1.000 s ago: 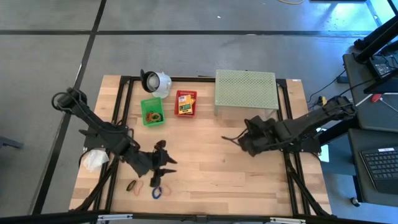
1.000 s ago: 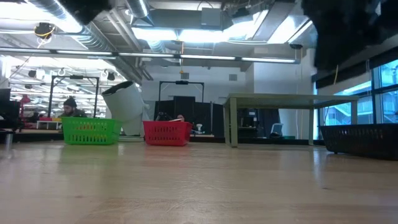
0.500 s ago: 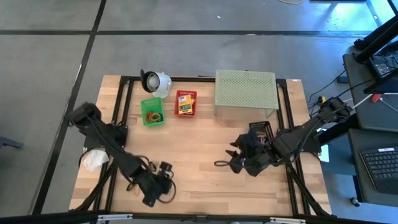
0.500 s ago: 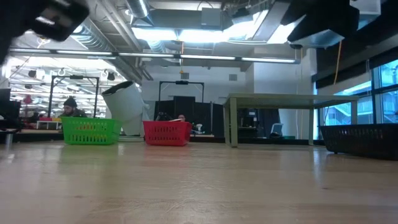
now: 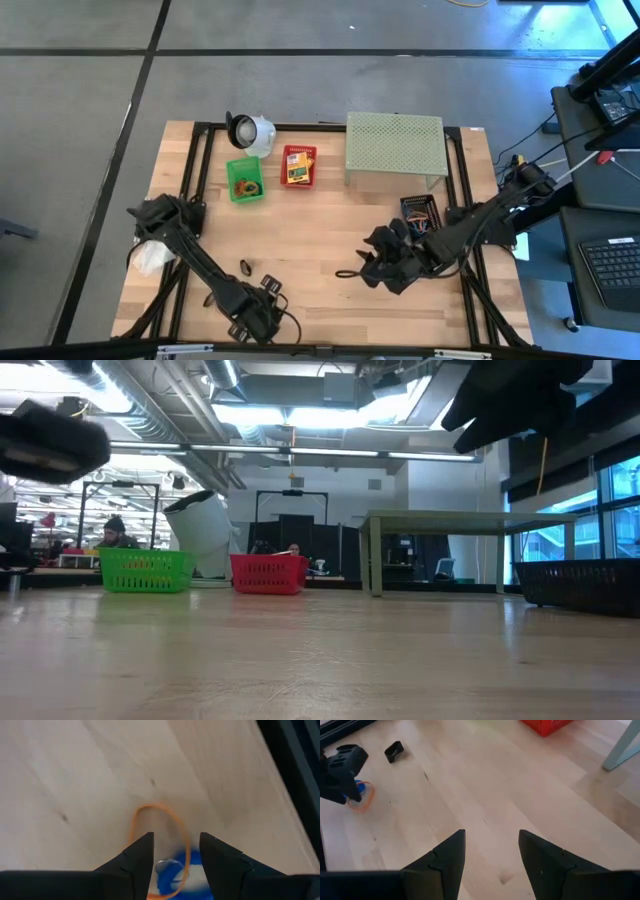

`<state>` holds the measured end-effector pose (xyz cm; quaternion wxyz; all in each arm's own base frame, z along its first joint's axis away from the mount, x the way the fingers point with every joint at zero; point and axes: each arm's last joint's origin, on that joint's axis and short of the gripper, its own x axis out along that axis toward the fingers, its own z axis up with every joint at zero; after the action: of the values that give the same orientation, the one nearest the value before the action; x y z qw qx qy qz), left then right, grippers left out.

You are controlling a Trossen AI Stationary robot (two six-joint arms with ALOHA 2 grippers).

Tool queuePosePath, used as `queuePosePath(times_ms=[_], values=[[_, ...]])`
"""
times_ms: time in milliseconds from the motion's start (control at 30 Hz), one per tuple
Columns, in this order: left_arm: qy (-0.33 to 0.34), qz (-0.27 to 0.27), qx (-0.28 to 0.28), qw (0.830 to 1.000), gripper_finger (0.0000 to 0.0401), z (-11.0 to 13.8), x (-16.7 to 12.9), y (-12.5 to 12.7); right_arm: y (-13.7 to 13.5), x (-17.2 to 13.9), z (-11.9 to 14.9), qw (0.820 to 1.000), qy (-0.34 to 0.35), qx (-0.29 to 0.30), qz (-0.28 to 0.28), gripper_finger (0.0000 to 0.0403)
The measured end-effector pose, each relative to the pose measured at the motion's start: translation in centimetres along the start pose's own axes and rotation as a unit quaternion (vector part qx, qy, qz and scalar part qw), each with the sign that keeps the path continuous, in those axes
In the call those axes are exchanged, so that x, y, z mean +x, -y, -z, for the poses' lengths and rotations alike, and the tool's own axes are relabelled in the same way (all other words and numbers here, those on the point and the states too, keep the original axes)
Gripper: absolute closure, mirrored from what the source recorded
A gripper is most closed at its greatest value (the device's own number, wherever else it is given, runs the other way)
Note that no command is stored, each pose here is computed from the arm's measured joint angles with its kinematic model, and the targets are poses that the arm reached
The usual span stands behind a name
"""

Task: Pick & Place Office Desk Supplies
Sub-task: Put the orange rubber band into the black basket

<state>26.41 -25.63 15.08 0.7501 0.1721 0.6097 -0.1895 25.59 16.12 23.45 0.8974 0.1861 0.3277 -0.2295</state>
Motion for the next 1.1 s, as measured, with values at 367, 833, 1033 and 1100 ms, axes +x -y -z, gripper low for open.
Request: queuePosePath(times_ms=[367,833,1033,1100], values=[[-0.014,0.002,0.001,1.000,0.0267,-0.1,0.9,0.2,-1.0,-0.6,0.3,0.999,0.018,-0.010,-0.034,0.0217],[-0.006,-0.024,0.020,1.000,0.0399,0.0,0.4,0.0,-1.4,-0.9,0.4,0.998,0.032,-0.015,-0.047,0.0217],[0.068,-0.078,0.006,0.995,0.0399,-1.8,-2.9,-0.3,-2.0,-1.0,0.1,0.993,0.046,-0.080,-0.068,0.0217],[0.096,-0.109,0.004,0.989,0.0398,-2.3,-4.0,-0.7,-2.2,-1.0,0.0,0.989,0.049,-0.115,-0.079,0.0219]])
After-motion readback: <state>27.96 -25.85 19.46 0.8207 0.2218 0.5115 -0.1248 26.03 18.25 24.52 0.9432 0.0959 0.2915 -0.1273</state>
